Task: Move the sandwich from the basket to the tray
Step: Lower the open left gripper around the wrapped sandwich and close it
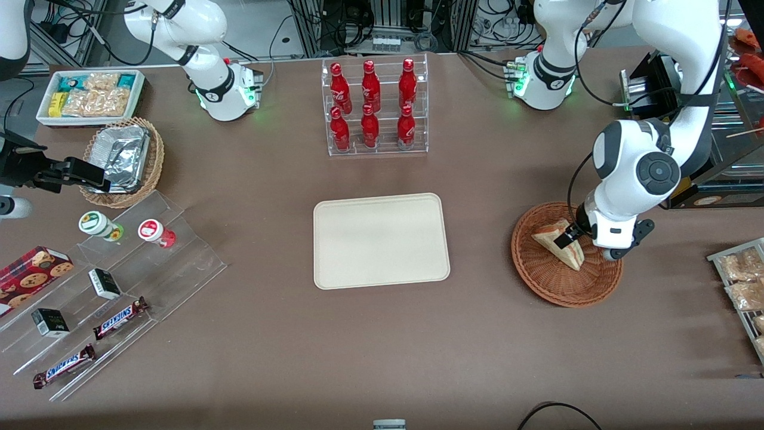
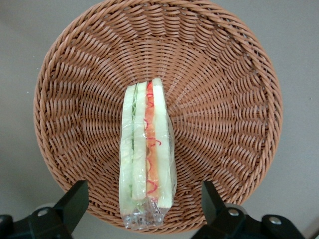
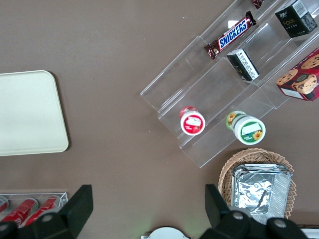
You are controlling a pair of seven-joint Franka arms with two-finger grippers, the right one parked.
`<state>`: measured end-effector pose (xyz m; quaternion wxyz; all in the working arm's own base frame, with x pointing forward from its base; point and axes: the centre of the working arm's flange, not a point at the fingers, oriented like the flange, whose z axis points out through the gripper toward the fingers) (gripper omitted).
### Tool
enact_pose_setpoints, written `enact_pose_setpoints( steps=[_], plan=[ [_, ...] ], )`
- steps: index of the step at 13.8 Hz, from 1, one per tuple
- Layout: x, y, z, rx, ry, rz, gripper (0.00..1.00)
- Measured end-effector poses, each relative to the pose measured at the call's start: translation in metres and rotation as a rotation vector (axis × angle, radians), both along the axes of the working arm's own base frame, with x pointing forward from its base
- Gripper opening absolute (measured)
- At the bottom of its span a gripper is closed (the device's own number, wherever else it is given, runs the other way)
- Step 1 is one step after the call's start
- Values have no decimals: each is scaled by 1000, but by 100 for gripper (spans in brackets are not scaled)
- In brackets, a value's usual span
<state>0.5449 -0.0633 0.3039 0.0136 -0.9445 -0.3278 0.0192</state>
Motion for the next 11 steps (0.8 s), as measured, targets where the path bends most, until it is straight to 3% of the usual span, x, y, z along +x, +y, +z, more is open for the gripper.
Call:
enact_pose_setpoints(
  steps=[5, 11],
  plan=[
    [-12, 1, -20, -6, -48, 47, 100],
    [-32, 4, -45, -11, -69, 64, 100]
  ],
)
